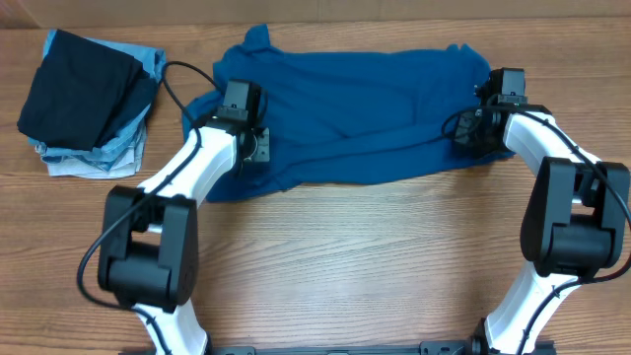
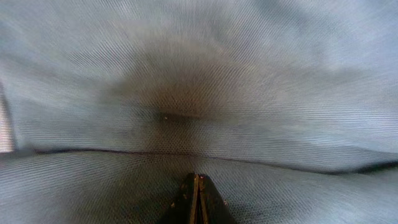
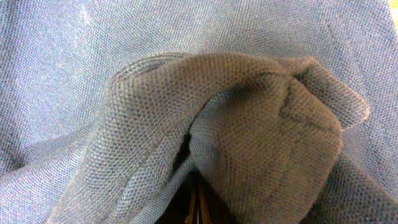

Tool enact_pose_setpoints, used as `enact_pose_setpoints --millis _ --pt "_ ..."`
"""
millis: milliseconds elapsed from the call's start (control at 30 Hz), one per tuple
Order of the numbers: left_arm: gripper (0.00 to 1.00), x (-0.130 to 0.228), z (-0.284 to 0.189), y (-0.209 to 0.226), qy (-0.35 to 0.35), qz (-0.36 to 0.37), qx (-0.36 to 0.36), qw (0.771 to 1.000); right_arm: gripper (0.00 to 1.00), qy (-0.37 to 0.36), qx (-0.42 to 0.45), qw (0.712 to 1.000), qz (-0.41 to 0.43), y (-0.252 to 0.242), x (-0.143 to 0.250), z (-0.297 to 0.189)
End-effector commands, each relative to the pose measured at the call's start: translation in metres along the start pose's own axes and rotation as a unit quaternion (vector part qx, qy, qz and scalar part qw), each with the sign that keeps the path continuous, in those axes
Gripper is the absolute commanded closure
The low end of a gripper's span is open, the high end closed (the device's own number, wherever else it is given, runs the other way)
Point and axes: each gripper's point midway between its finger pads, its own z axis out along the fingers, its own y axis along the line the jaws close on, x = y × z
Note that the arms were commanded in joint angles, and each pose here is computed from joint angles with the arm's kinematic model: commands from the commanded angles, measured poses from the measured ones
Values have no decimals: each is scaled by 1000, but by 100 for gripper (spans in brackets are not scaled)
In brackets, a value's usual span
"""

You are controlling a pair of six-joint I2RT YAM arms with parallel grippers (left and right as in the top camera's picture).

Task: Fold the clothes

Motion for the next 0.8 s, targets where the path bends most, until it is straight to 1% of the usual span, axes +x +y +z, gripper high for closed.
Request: enact_pose_setpoints --millis 0,33,100,200,233,333,433,500,533,600,667,700,767 --pt "96 25 35 6 48 13 -16 999 96 6 9 1000 -12 -4 3 6" --pt "96 30 41 7 57 14 -18 998 96 4 19 1000 -18 -7 3 6" --pt "96 31 42 7 58 14 -18 998 96 -8 67 997 -44 -23 -3 4" --pt "96 30 42 8 57 15 -20 998 96 -48 120 990 -59 -41 -24 0" --pt "96 30 42 9 57 13 -22 998 96 -65 122 988 -72 -40 -33 -1" --pt "96 32 42 19 64 4 -28 998 96 -132 123 981 -71 -37 -65 -7" --pt "96 34 43 29 70 -5 -33 997 96 -180 144 971 -67 -41 -87 -16" --pt "96 35 43 37 76 -14 -37 996 96 -205 146 965 -81 -39 -100 -21" --pt "96 35 43 41 76 -18 -39 996 96 -224 155 959 -76 -41 -108 -27" --pt "96 34 43 46 76 -24 -40 996 96 -244 200 947 -58 -52 -127 -55" --pt "96 34 43 45 76 -24 -40 996 96 -221 204 953 -25 -52 -129 -102" --pt "96 34 43 45 76 -24 -38 996 96 -180 187 965 -24 -46 -115 -120" --pt "96 34 43 43 76 -23 -36 996 96 -87 95 991 -45 -17 -73 -130"
